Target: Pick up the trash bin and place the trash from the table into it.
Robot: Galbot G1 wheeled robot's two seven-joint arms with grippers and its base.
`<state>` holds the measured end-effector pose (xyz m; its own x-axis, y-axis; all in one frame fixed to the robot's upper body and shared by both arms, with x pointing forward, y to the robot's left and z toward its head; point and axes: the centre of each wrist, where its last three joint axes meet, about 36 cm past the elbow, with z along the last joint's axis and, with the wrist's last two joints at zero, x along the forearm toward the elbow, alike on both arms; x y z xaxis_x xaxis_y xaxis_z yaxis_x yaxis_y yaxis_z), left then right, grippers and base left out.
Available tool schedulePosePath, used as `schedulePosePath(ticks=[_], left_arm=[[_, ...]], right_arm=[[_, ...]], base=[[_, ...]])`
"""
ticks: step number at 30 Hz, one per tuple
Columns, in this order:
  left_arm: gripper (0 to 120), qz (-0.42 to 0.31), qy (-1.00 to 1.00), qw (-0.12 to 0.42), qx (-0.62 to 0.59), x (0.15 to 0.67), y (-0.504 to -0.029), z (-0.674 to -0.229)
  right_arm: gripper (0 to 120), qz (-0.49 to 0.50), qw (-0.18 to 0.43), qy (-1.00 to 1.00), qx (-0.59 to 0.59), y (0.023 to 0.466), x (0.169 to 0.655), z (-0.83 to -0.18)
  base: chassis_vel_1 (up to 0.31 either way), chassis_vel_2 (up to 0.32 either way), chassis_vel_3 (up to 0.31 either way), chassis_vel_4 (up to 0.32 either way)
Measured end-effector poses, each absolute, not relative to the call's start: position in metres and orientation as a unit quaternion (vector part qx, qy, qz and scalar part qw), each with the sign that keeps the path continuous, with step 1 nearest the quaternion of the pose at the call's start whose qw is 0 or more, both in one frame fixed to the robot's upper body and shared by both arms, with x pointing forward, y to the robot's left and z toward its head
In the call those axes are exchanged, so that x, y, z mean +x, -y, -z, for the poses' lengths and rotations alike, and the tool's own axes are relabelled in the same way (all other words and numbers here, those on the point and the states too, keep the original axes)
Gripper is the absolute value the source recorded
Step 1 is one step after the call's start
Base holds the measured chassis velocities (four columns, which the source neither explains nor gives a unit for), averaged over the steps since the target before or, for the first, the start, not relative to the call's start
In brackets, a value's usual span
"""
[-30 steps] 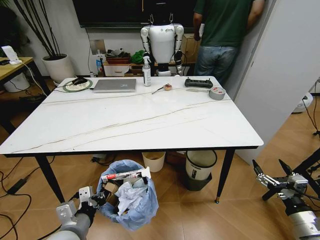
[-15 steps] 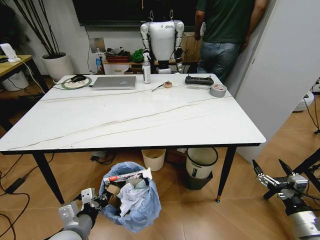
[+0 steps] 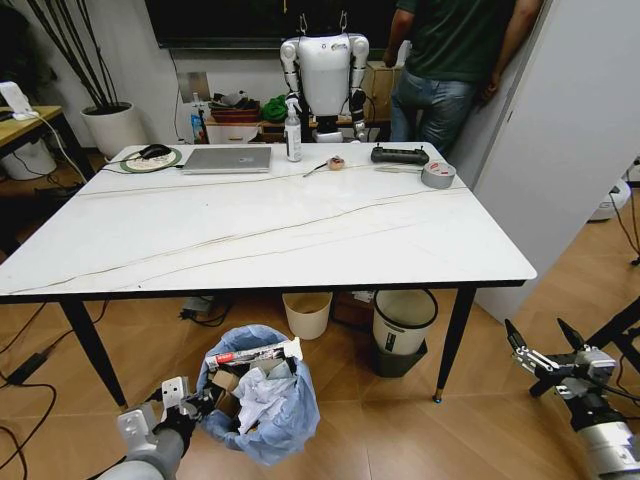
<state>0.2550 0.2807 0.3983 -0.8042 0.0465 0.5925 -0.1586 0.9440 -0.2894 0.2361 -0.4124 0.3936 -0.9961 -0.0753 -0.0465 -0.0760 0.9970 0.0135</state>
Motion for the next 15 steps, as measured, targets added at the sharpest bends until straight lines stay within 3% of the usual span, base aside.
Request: schedulePosePath(ticks=[15], left_arm=[[0,-0.171,0.933,0.314,0.036,0.2533,-0.2767,-0.3927]], right_arm=[[100,-0.008,0.023,-0.999,-0.038,0.4124,0.2361,-0.3936]], base=[[0.000,0.000,0.000,0.000]])
